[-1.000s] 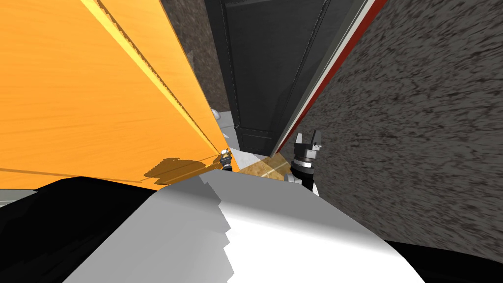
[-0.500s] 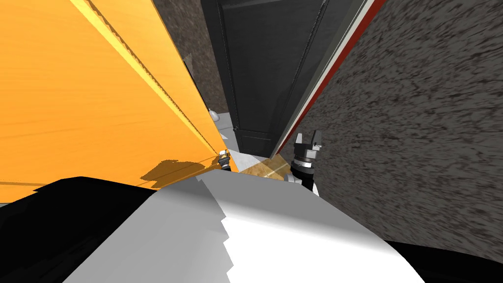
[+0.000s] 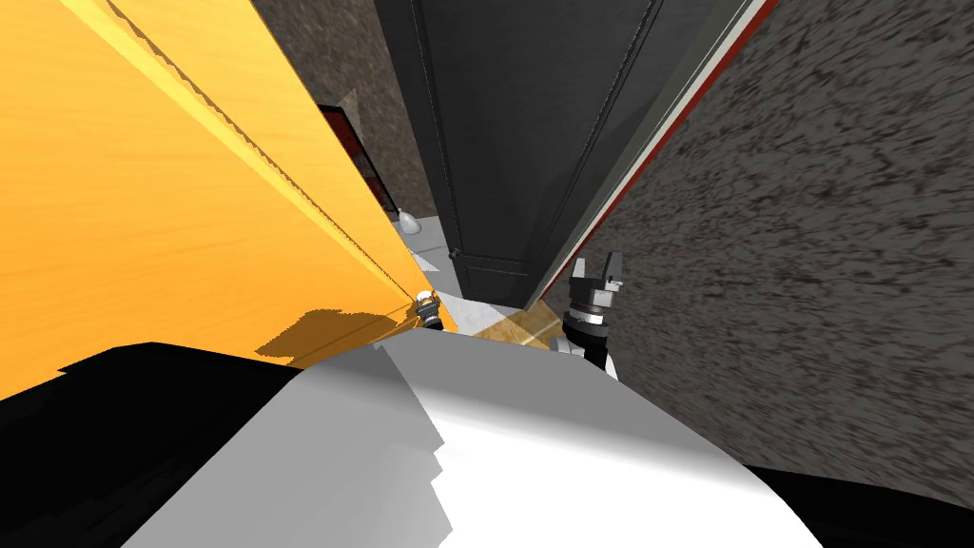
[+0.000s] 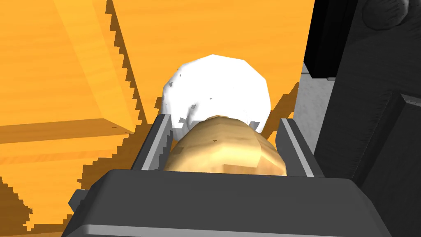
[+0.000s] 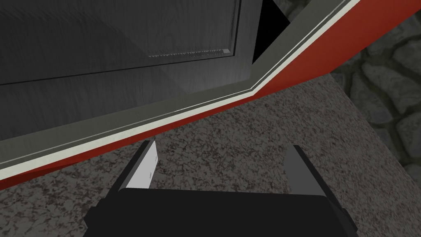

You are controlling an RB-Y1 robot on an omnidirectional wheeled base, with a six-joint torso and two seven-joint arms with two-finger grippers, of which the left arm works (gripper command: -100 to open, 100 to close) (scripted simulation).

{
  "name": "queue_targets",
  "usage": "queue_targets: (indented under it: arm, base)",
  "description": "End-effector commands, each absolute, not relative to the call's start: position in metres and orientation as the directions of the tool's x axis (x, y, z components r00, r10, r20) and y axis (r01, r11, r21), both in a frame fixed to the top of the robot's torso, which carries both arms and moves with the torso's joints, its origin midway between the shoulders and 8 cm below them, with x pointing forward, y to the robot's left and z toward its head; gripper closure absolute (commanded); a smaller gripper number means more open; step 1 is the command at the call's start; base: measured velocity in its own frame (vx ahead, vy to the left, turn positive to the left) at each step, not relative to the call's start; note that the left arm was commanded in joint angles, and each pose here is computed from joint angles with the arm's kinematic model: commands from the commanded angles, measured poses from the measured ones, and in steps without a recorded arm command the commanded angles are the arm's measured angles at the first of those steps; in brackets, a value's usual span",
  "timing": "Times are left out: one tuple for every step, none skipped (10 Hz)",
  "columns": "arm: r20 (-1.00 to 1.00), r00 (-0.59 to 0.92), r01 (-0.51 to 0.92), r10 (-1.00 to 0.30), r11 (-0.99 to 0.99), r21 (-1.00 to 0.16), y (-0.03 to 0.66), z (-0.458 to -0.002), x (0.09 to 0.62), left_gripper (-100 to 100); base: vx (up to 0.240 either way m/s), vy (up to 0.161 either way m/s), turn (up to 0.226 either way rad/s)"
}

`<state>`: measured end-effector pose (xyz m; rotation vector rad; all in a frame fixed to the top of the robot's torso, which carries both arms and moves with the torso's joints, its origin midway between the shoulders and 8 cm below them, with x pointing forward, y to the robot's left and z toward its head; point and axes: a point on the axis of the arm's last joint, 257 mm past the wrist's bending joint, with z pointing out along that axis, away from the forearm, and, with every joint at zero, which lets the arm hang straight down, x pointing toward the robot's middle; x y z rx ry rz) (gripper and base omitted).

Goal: Push the door open

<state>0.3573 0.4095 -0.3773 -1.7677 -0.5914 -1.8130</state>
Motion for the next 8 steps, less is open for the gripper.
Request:
queue_targets:
  arm:
    - [0.996, -0.008, 0.669, -0.090, -0.740, -0.062, 0.425, -0.375, 0.352, 100]
    - [0.996, -0.008, 0.694, -0.094, -0.717, -0.062, 0.436, -0.373, 0.348, 100]
    - [0.995, -0.008, 0.706, -0.095, -0.705, -0.061, 0.441, -0.373, 0.345, 100]
    - [0.995, -0.008, 0.718, -0.095, -0.693, -0.061, 0.447, -0.372, 0.343, 100]
    - [0.995, -0.008, 0.731, -0.095, -0.680, -0.059, 0.452, -0.372, 0.340, 100]
    - [0.995, -0.008, 0.743, -0.095, -0.667, -0.058, 0.457, -0.371, 0.337, 100]
    - [0.995, -0.007, 0.755, -0.095, -0.654, -0.056, 0.461, -0.371, 0.335, 100]
    - [0.996, -0.007, 0.766, -0.093, -0.640, -0.054, 0.466, -0.371, 0.332, 100]
  base:
    - [0.084, 0.046, 0.010]
    - [0.102, 0.054, -0.034]
    - [0.107, 0.065, -0.026]
    - [0.105, 0.046, -0.024]
    - [0.106, 0.055, -0.018]
    - [0.095, 0.053, -0.011]
    - [0.089, 0.055, -0.021]
    - [0.095, 0.063, -0.030]
